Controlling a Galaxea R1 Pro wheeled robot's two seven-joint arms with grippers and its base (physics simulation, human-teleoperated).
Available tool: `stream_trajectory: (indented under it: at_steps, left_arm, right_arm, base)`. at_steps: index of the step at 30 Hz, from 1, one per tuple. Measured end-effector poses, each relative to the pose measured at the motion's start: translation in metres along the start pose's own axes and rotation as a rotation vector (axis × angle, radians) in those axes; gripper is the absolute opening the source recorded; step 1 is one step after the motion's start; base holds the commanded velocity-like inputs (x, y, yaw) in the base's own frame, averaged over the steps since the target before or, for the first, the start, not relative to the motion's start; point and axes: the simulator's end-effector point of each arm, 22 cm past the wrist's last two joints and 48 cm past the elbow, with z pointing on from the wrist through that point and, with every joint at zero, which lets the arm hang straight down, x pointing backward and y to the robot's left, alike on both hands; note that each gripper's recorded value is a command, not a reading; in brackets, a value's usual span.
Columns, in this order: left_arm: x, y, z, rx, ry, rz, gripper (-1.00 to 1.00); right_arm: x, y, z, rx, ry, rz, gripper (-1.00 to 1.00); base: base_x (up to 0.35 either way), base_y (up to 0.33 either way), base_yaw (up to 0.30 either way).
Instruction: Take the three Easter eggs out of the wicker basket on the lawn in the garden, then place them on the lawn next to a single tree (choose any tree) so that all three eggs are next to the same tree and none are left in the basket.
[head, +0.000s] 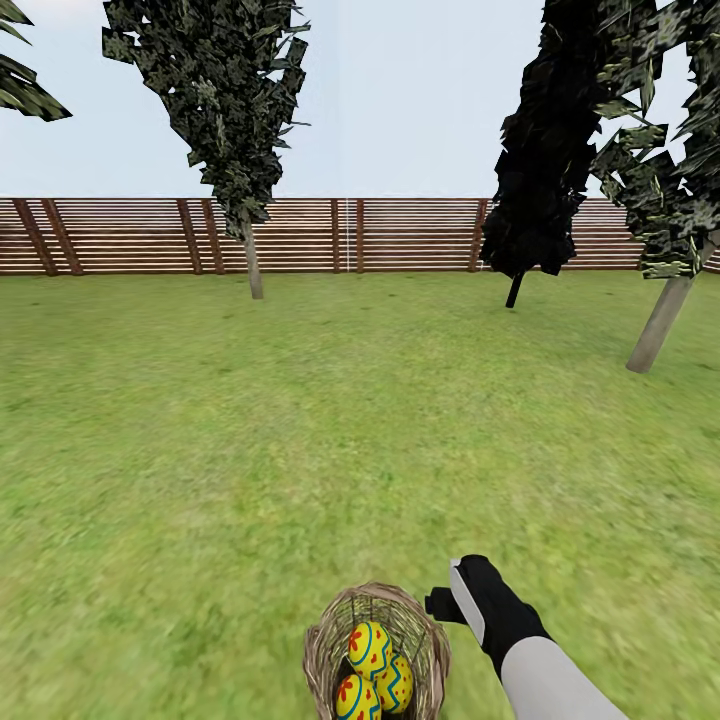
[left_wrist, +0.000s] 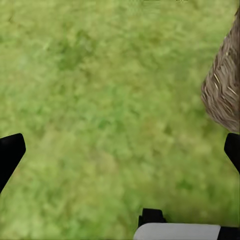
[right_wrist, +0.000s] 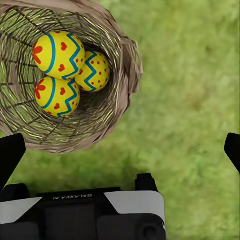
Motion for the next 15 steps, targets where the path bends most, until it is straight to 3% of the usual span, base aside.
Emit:
stream_trajectory:
  at_steps: [15]
  left_arm:
    - [0.001, 0.001, 0.011, -0.001, 0.000, 0.002, 1.00]
  right_arm:
    - [-0.001, -0.001, 0.012, 0.002, -0.001, 0.000, 1.00]
  base:
    - [0.000, 0.000, 0.000]
